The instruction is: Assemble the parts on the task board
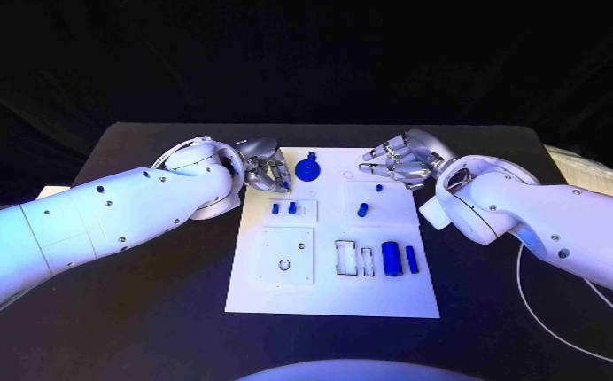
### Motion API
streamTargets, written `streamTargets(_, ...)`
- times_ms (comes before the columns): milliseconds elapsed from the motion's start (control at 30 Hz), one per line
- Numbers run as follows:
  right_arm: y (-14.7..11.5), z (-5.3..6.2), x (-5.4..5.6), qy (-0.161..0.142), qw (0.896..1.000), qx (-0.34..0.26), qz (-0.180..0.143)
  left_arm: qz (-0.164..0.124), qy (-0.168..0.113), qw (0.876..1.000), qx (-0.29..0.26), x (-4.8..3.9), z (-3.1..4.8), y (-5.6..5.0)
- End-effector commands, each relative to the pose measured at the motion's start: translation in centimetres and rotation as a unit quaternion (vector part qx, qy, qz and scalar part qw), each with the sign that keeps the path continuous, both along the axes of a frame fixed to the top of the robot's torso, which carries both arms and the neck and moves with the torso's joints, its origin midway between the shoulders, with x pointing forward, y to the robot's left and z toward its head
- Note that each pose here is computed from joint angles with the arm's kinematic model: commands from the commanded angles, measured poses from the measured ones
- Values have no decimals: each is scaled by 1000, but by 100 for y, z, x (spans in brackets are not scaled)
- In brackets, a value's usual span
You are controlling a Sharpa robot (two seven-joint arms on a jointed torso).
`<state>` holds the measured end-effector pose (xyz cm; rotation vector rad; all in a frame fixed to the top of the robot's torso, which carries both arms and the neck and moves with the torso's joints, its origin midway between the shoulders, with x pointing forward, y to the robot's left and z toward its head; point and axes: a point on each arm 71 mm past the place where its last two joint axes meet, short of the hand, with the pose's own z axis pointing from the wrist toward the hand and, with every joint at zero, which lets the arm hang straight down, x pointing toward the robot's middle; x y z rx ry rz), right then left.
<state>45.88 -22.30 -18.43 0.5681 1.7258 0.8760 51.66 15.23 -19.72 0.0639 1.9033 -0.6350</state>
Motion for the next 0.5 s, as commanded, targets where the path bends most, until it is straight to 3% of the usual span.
streamTargets(33, 21, -5, -6, -1, 1000, -1, 9, -1, 7, 1000, 1, -2, -7, -29)
streamTargets(500, 31, -8, -6, 0, 1000, 0, 10, -8, 24, 1000, 14, -1, -83, -98)
